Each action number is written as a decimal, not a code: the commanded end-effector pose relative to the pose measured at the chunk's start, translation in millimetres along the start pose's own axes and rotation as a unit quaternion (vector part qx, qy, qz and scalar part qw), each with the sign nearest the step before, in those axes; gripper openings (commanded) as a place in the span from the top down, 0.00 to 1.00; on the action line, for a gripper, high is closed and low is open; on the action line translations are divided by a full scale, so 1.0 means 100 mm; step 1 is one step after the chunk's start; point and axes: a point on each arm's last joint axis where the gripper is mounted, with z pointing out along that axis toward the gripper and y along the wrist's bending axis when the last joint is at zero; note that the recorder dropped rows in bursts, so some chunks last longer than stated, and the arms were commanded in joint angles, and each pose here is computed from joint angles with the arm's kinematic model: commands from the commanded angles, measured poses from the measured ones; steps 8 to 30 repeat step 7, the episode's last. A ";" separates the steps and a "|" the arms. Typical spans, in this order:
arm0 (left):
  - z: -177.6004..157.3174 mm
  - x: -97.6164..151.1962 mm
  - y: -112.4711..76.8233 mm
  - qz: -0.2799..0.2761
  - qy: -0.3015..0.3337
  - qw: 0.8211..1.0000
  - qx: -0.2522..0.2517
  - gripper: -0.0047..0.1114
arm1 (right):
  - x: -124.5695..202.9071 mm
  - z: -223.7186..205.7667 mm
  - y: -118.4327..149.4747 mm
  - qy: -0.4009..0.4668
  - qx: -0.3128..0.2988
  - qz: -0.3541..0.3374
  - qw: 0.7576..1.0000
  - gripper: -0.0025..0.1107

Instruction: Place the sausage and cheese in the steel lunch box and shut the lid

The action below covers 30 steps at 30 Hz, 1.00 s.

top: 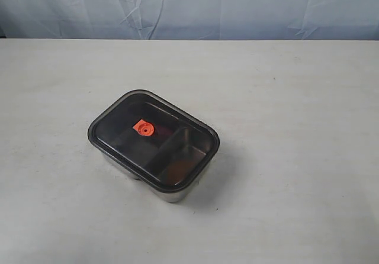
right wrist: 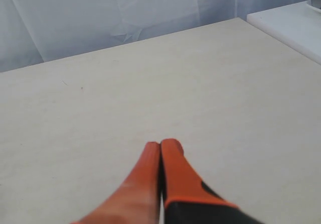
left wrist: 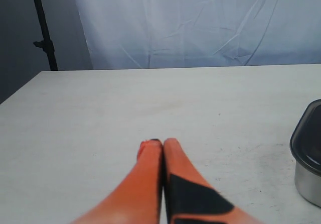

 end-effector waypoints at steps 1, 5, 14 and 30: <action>0.00 0.00 0.00 0.002 -0.003 1.000 -0.001 0.96 | 0.00 0.00 0.00 -0.007 0.000 0.007 1.000 0.99; 0.00 0.00 0.00 0.002 -0.003 1.000 -0.001 0.96 | 0.00 0.00 0.00 -0.007 -0.001 0.011 1.000 0.99; 0.00 0.00 0.00 0.002 -0.003 1.000 -0.001 0.96 | 0.00 0.00 0.00 -0.007 -0.001 0.011 1.000 0.99; 0.00 0.00 0.00 0.002 -0.003 1.000 -0.001 0.96 | 0.00 0.00 0.00 -0.007 -0.001 0.011 1.000 0.99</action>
